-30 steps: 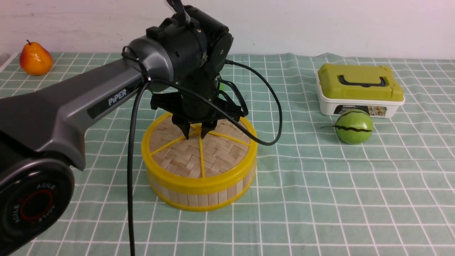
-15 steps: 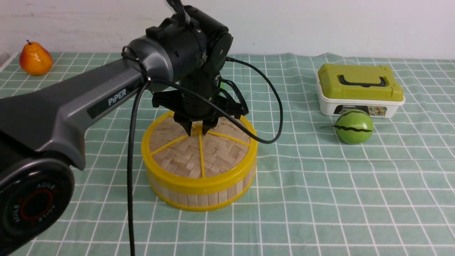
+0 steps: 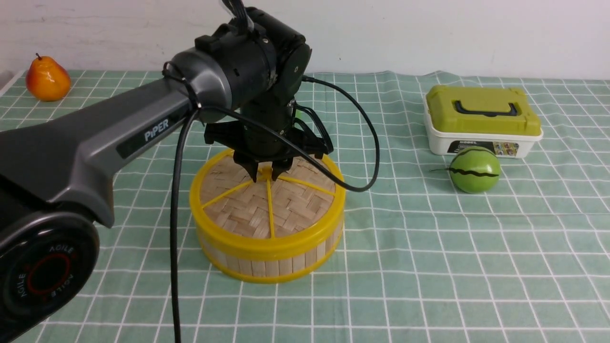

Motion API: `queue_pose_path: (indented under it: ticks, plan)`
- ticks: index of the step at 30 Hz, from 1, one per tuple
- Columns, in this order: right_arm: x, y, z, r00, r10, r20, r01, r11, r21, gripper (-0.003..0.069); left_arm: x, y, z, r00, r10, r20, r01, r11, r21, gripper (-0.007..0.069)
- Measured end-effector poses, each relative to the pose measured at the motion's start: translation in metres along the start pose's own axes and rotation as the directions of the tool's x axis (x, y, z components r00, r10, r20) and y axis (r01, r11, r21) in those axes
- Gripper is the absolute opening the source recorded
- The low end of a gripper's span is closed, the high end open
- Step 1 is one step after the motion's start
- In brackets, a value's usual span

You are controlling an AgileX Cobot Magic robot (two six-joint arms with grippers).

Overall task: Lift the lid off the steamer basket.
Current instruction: Use the left arm to lift the lid of the steamer, then use the left arm to place the steamer lid on the table

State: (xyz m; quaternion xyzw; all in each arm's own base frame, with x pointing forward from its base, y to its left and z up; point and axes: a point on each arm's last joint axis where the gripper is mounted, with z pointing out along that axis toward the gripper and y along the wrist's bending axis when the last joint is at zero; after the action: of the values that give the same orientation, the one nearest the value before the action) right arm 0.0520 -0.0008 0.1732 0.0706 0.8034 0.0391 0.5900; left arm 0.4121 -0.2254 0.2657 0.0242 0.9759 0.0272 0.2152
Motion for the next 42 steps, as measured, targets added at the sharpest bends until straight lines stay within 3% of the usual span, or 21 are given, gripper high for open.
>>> queue_pose_path:
  ticks: [5,8,18,25,30,34,39,42]
  plan:
    - [0.000,0.000,0.000,1.000,0.000,0.000,0.000,1.000,0.000,0.0241,0.000,0.000,0.000,1.000,0.000,-0.002,0.000,1.000,0.003,0.0198]
    - [0.000,0.000,0.000,1.000,0.000,0.000,0.000,1.000,0.000,0.0241,0.001,-0.001,0.000,1.000,-0.006,-0.010,0.006,1.000,0.015,0.0102]
    - [0.000,0.000,0.000,1.000,0.000,0.000,0.000,1.000,0.000,0.0241,0.001,-0.001,-0.001,1.000,-0.008,-0.012,0.009,1.000,0.022,0.0103]
    - [0.000,0.000,0.000,1.000,0.000,0.000,0.000,1.000,0.000,0.0241,-0.014,0.006,-0.051,0.996,-0.031,0.085,0.025,0.997,0.070,0.0103]
    - [0.000,0.000,0.000,1.000,0.000,0.000,0.000,1.000,0.000,0.0241,-0.024,0.027,-0.113,0.971,-0.022,0.240,0.009,0.998,0.056,0.0103]
    - [0.000,0.000,0.000,1.000,0.000,0.000,0.000,1.000,0.000,0.0241,-0.027,0.046,-0.135,0.956,-0.028,0.291,0.016,0.999,0.043,0.0103]
    - [0.000,0.000,0.000,1.000,0.000,0.000,0.000,1.000,0.000,0.0241,-0.032,0.095,-0.146,0.948,-0.132,0.291,0.126,0.991,0.039,0.0103]
    - [0.000,0.000,0.000,1.000,0.000,0.000,0.000,1.000,0.000,0.0241,-0.023,0.138,-0.122,0.958,-0.206,0.202,0.216,0.976,-0.030,0.0103]
